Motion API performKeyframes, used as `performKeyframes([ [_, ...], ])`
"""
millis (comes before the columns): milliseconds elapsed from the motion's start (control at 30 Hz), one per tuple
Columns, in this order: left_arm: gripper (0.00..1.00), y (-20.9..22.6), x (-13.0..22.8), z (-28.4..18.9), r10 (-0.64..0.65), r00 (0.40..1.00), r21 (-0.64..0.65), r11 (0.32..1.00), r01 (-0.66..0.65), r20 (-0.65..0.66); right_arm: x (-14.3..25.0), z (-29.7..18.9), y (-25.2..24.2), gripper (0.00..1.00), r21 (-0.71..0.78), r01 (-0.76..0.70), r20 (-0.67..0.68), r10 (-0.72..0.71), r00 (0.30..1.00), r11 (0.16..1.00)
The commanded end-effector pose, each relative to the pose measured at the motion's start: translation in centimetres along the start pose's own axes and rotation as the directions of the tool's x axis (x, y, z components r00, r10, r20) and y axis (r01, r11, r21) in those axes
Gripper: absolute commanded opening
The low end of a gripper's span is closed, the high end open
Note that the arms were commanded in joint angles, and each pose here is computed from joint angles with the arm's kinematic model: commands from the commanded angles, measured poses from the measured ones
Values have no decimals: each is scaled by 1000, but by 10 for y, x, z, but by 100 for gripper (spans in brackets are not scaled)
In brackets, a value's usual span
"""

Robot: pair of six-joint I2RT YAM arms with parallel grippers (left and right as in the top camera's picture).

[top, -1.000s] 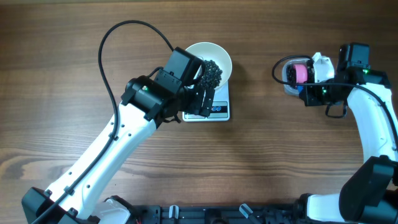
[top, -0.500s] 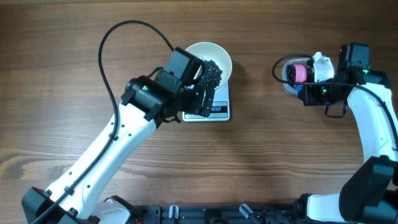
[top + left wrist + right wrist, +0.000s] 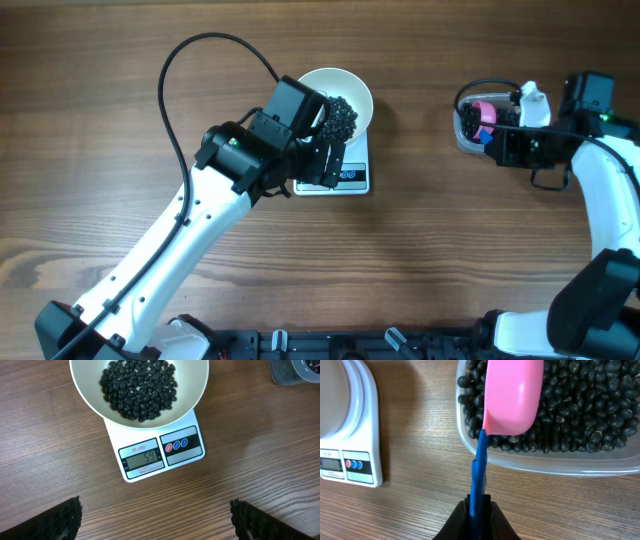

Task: Scoop item into bowl and weigh 150g on scale
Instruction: 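Scoop black beans from tub with right gripper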

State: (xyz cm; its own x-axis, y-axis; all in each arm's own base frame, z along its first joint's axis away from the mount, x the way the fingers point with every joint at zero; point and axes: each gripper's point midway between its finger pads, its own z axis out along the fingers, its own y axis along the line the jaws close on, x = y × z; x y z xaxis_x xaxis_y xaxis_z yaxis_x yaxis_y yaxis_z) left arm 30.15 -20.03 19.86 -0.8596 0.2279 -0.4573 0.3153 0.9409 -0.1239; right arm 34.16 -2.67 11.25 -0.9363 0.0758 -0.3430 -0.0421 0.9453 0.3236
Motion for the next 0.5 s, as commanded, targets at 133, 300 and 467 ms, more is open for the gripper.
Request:
performKeyframes([
  [133,100,-1,-6,-9,15,999,0,1000,-15,30,-1,-1,12,4,-145,-48,21,51,998,988],
  [300,100,-1,-6,-8,15,999,0,1000,-15,30,0,-1,11,4,-143,-52,21,56,998,988],
  [467,100,-1,-6,-9,15,999,1,1000,-15,30,0,-1,7,4,-131,-56,19,59,998,990],
])
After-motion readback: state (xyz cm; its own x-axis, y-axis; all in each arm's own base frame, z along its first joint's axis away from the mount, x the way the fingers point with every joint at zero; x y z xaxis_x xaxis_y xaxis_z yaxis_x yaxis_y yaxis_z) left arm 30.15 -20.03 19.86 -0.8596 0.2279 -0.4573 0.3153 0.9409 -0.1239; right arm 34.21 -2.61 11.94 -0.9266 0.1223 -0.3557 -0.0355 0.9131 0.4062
